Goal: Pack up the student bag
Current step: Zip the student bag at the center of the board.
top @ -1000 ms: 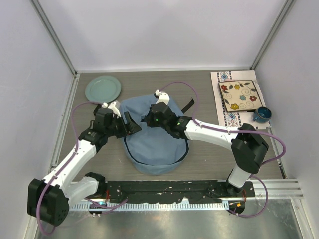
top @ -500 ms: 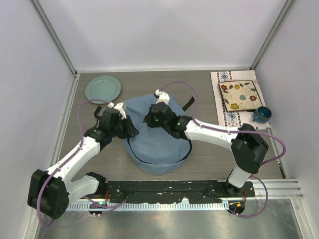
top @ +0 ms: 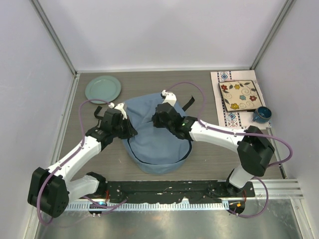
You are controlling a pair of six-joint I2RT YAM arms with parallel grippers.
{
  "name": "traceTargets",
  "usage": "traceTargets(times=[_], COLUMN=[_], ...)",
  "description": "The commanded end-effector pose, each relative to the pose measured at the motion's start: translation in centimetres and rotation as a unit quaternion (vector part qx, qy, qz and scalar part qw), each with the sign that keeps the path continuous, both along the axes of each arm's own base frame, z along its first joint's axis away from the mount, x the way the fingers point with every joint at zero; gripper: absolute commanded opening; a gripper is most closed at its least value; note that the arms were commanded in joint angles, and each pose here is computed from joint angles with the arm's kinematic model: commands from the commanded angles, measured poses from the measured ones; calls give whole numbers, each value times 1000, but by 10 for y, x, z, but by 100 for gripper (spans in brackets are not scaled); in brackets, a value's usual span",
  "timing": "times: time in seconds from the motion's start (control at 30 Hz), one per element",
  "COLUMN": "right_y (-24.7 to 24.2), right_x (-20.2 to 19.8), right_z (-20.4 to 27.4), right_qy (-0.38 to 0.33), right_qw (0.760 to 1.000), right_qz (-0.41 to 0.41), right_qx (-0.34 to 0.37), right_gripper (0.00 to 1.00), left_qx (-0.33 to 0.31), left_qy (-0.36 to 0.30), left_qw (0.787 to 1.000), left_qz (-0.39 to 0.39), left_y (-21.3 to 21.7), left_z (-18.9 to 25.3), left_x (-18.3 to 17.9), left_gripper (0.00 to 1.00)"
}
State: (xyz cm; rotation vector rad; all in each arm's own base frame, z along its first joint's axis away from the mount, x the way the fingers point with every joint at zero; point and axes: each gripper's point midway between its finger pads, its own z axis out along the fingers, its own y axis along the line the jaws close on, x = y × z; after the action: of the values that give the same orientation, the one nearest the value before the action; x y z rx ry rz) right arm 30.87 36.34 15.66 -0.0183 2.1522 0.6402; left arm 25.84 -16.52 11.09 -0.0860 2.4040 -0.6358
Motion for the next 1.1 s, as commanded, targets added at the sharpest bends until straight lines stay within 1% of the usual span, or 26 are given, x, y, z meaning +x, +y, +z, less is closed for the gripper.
traceTargets(times=[0.0,0.2,0.47,0.53,0.67,0.77,0.83,0.97,1.03,1.07], right_y=[-46,-81,-149,-160,-170,-178,-184,-189,-196,-200], right_x=[22,31,39,37,34,30,27,23,27,30], right_z=[26,20,11,5,11,8,8,12,10,8], right_qy=[-36,-32,-25,-20,-28,-29,-31,-40,-33,-29], right_qw=[996,992,981,979,977,974,972,971,971,971], right_qz=[-78,-118,-186,-193,-204,-218,-228,-233,-235,-236], right_qx=[-10,-26,-51,-55,-48,-50,-44,-27,-34,-37], right_gripper=[1,1,1,1,1,1,1,1,11,15], left_qx=[21,30,39,40,37,31,22,6,3,-1], left_qy=[-34,-43,-48,-48,-53,-59,-81,-90,-93,-102], left_qw=[999,998,997,997,997,998,996,996,996,995], left_qz=[23,32,40,39,33,18,11,-12,-16,-14], left_y=[12,18,23,23,19,10,2,-20,-26,-29], left_z=[12,16,19,18,19,24,38,50,56,69], left_x=[10,9,9,10,15,27,41,72,83,90], left_gripper=[0,0,0,0,0,0,0,0,0,2])
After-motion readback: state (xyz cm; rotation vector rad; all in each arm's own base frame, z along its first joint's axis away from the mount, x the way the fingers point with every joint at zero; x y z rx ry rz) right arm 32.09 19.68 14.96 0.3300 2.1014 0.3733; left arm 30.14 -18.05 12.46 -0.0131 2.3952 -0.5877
